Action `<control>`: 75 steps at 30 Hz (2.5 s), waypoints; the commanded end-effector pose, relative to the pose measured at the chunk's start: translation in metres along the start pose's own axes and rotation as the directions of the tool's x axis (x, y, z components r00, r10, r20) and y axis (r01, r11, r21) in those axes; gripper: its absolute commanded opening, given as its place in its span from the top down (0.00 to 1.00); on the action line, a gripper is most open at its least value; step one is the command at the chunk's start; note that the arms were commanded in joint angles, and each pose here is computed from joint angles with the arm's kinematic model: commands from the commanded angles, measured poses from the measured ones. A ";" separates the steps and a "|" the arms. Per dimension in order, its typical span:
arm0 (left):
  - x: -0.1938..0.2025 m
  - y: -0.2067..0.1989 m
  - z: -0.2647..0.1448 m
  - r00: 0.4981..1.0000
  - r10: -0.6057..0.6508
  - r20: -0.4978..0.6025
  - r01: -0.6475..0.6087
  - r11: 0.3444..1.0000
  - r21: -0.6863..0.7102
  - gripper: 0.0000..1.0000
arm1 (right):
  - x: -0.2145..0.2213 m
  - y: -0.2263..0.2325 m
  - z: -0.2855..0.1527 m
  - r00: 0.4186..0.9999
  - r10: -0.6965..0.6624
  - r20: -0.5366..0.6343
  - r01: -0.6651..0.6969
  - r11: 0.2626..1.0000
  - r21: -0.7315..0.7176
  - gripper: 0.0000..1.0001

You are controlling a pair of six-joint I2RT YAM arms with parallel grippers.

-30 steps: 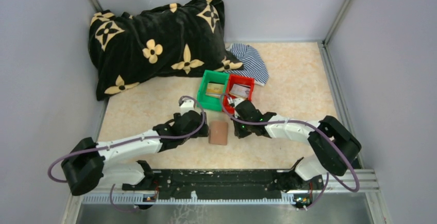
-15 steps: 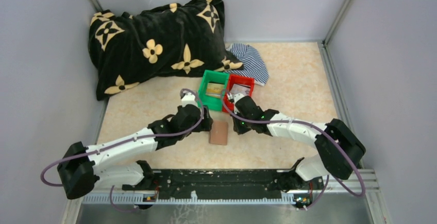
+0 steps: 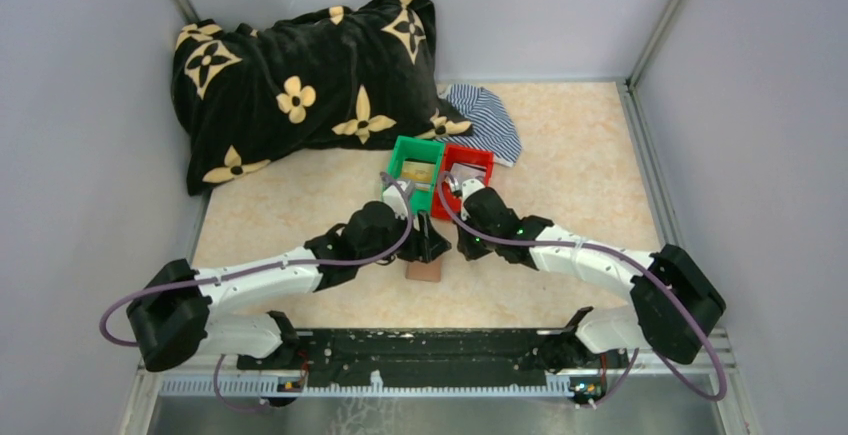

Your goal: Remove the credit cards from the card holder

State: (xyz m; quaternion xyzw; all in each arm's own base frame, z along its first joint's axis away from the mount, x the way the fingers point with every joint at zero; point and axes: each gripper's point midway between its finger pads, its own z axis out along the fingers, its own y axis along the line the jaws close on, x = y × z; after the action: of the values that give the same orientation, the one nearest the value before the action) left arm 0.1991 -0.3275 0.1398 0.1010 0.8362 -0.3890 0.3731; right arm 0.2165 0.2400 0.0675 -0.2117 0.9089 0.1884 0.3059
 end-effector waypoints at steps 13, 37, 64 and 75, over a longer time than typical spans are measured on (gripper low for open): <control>0.033 0.038 0.002 0.998 -0.061 -0.016 0.059 0.994 -0.088 0.32 | -0.006 -0.005 -0.007 0.999 0.027 0.039 -0.027 1.000 0.007 1.00; 0.041 0.078 -0.012 0.992 -0.123 0.027 0.126 0.978 -0.169 0.31 | -0.020 0.004 -0.007 0.999 -0.011 0.047 0.012 1.000 -0.026 1.00; 0.016 -0.002 0.009 0.993 -0.112 -0.045 0.117 0.982 0.150 0.27 | -0.043 0.009 -0.041 0.985 0.064 0.161 -0.054 0.996 -0.066 1.00; 0.023 -0.017 0.046 0.988 -0.088 -0.127 0.114 0.971 0.209 0.25 | -0.049 -0.008 -0.078 0.968 0.084 0.238 -0.081 0.996 -0.021 1.00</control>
State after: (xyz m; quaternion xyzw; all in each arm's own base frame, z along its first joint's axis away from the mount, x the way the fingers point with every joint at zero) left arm 0.1986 -0.3556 0.1039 0.0954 0.8322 -0.4580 0.2976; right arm 0.2117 0.2195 0.1255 -0.1769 0.8860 0.2245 0.3651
